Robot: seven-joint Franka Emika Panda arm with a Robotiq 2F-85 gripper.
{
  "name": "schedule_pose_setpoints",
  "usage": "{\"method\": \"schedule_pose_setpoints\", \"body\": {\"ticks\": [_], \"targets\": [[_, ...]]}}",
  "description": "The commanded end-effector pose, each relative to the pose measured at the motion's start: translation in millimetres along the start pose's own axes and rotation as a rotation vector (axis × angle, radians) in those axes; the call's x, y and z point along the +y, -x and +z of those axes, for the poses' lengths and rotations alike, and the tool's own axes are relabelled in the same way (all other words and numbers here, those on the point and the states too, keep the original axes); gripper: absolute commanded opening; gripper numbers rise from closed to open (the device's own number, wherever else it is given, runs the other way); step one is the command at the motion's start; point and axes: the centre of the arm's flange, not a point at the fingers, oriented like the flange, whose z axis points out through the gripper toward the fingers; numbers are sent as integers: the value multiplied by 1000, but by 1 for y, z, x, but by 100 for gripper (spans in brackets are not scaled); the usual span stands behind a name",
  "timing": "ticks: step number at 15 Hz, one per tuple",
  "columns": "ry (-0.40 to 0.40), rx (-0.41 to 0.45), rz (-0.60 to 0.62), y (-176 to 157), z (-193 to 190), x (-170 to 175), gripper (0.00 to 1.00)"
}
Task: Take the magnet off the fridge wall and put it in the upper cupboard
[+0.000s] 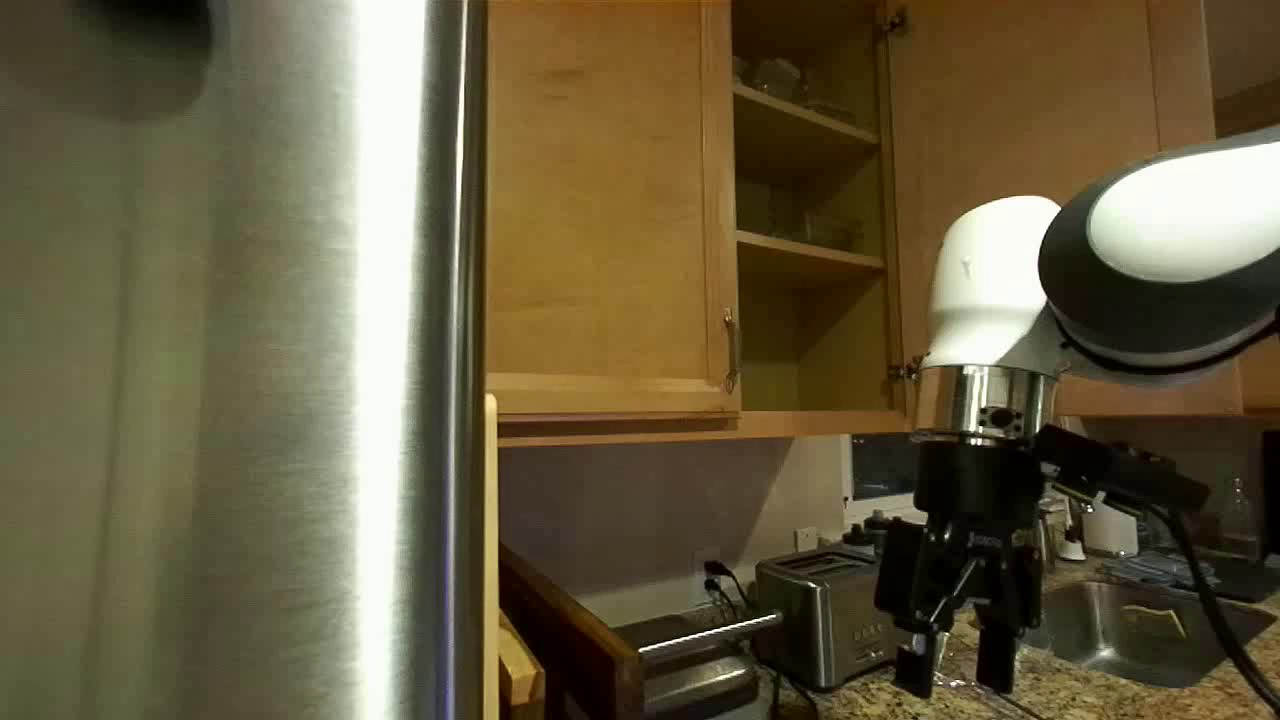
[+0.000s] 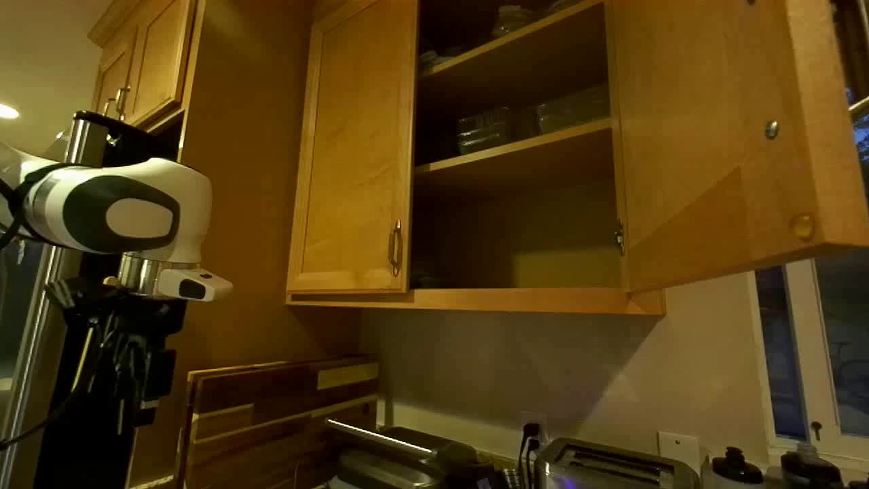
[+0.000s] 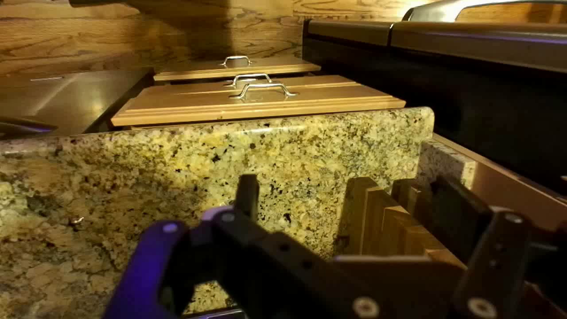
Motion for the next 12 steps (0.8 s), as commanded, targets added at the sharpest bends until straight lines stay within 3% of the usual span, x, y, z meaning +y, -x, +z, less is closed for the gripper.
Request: {"method": "schedule_pose_setpoints", "body": {"ticks": [1,7,12], "targets": [[0,0,0,0,0,0,100],[-1,1,0,0,0,0,100],[0,87,-85,-24,-17,-8,100]]}}
